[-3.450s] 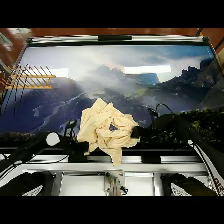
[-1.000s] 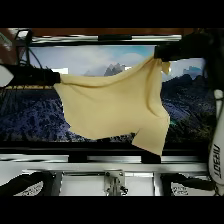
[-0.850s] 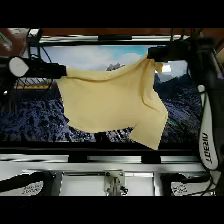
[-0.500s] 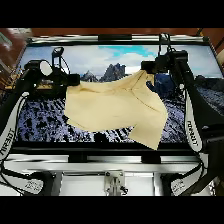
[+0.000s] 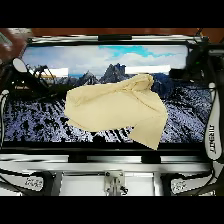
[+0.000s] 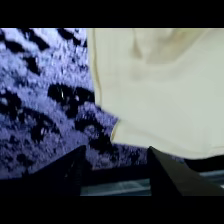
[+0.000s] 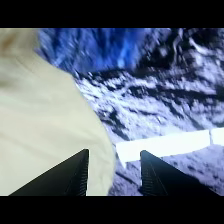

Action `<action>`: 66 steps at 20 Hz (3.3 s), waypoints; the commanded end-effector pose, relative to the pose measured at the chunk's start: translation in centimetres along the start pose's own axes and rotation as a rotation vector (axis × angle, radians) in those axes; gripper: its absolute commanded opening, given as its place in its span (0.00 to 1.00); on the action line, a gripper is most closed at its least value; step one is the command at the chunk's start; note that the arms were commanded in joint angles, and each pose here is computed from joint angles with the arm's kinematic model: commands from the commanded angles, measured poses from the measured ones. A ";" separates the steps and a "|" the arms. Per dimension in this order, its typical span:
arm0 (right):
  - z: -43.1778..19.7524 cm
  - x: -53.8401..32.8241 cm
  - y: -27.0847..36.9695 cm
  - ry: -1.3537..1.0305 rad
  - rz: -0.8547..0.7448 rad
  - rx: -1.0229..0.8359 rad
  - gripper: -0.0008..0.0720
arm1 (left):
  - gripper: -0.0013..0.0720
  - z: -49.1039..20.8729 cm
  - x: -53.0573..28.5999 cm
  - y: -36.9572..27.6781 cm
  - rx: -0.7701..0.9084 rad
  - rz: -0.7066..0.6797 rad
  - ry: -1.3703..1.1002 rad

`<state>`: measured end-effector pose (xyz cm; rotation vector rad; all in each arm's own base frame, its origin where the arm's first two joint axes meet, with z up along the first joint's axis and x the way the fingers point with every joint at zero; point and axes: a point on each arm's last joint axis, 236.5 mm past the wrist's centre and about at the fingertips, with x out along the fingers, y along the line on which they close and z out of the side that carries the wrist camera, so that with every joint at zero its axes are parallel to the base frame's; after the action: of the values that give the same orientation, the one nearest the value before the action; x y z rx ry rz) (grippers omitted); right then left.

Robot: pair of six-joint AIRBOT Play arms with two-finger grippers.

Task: Fold the shirts.

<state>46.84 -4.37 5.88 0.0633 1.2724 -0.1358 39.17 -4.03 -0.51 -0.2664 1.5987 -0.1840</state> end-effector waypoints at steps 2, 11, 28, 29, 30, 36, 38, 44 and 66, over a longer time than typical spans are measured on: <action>-7.9 -0.1 -3.9 0.233 0.142 0.185 0.61 | 0.76 -7.9 4.5 1.8 -0.085 -0.090 0.083; -8.0 0.6 -4.1 0.180 0.194 0.251 0.61 | 0.58 -6.0 10.6 -0.2 -0.188 -0.172 -0.082; -16.2 8.0 -0.5 0.421 0.348 0.301 0.83 | 0.06 -5.3 6.3 -2.9 -0.039 -0.187 -0.215; -15.8 8.9 0.0 0.411 0.345 0.290 0.83 | 0.06 -5.4 5.7 -3.0 -0.032 -0.188 -0.226; -15.4 9.7 0.6 0.394 0.345 0.284 0.83 | 0.06 -5.4 5.3 -3.2 -0.028 -0.189 -0.236; -15.7 13.7 2.9 0.413 0.327 0.208 0.59 | 0.06 -5.2 2.1 -4.2 0.011 -0.196 -0.316; -14.8 14.2 3.0 0.374 0.316 0.204 0.29 | 0.06 -4.5 0.6 -4.6 0.028 -0.198 -0.358; -4.1 2.0 4.6 -0.015 0.335 -0.062 0.09 | 0.06 0.6 -12.3 -8.4 0.194 -0.198 -0.652; -9.2 -43.9 2.7 -1.039 0.227 -0.148 0.09 | 0.06 -17.2 -44.9 -12.4 0.445 0.127 -1.380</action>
<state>22.98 2.91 51.19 -0.0345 -0.0332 0.1200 21.94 -5.19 52.46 0.0645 -0.0469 -0.2174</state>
